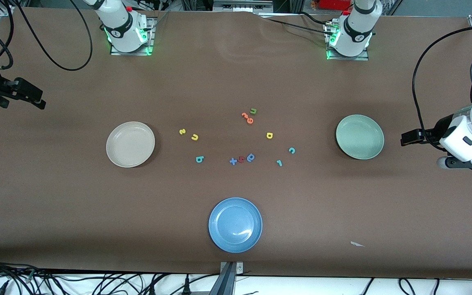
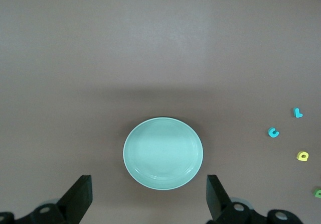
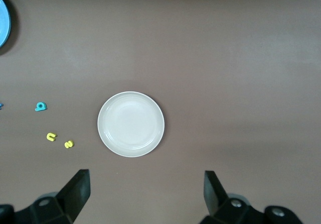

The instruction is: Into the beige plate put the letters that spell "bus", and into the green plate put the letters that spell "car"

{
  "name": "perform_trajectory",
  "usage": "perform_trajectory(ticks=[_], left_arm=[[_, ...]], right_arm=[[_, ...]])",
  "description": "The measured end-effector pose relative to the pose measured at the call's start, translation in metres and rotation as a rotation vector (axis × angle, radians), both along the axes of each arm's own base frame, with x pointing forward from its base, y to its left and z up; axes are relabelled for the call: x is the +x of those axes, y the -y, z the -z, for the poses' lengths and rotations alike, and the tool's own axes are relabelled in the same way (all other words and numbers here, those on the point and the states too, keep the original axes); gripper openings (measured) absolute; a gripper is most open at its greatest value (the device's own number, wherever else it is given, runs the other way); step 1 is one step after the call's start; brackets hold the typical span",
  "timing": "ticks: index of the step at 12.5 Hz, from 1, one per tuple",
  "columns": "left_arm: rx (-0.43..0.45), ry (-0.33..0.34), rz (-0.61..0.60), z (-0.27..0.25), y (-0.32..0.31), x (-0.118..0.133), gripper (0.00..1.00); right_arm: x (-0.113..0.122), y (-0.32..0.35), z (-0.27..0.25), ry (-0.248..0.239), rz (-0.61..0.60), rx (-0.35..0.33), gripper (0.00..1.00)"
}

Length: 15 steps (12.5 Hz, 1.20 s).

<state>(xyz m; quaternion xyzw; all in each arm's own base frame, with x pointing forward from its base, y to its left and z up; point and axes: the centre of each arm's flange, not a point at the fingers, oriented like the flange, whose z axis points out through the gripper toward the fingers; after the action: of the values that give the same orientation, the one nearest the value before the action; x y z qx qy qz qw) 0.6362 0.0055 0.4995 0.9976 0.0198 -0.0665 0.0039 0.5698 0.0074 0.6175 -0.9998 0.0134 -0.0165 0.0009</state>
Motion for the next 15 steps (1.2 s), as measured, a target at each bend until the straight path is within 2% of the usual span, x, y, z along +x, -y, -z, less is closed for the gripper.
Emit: perform_trajectory(ticks=[15], left_arm=[[0.0,-0.013,0.0,0.006,0.0,-0.001,1.0]], right_arm=[[0.005,-0.014,0.016,-0.014,-0.023,0.0,1.0]])
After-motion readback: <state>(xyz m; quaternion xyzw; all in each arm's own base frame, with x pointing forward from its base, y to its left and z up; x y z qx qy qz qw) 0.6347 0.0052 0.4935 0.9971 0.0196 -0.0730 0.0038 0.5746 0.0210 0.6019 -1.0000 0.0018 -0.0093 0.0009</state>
